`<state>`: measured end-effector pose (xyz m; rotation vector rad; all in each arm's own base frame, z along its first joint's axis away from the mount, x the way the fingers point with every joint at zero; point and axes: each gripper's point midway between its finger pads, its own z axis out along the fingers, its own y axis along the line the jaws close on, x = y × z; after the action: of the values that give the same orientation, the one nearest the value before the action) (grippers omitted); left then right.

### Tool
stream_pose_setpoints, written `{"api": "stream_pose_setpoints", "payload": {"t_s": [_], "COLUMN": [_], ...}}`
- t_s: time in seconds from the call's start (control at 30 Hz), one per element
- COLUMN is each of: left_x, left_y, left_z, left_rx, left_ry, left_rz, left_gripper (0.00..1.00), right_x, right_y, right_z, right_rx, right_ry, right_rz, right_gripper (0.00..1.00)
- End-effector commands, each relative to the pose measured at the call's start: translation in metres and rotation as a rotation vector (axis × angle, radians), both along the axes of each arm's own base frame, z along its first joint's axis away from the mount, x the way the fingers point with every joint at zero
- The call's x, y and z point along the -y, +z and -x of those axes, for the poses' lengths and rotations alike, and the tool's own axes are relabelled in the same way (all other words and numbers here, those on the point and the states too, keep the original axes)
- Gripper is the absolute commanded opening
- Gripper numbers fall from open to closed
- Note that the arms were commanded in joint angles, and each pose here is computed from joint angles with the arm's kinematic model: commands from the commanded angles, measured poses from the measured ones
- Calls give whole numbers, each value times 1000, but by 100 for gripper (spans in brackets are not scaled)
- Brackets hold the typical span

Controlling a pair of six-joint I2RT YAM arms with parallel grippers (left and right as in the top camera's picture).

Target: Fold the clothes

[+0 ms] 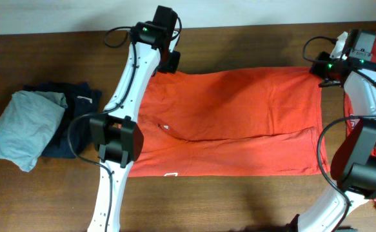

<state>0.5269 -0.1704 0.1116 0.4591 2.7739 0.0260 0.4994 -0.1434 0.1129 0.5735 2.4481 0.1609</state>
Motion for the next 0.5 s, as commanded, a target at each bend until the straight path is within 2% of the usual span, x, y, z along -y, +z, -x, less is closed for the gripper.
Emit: {"api": "stream_pose_setpoints", "payload": {"t_s": [0.0,0.47], "left_x": [-3,-14], "left_y": [42,43], "left_z": [6,52], "left_rx": [60,-106], "left_ry": [-9,-18], "left_rz": [-5,-34], "left_gripper": [0,0], "right_x": [2,-7], "right_y": [6,-6], "right_z": [12,40], "right_rx": [-28,-151], "right_ry": [-2,18], "right_rz": [21,0], "right_gripper": [4,4]}}
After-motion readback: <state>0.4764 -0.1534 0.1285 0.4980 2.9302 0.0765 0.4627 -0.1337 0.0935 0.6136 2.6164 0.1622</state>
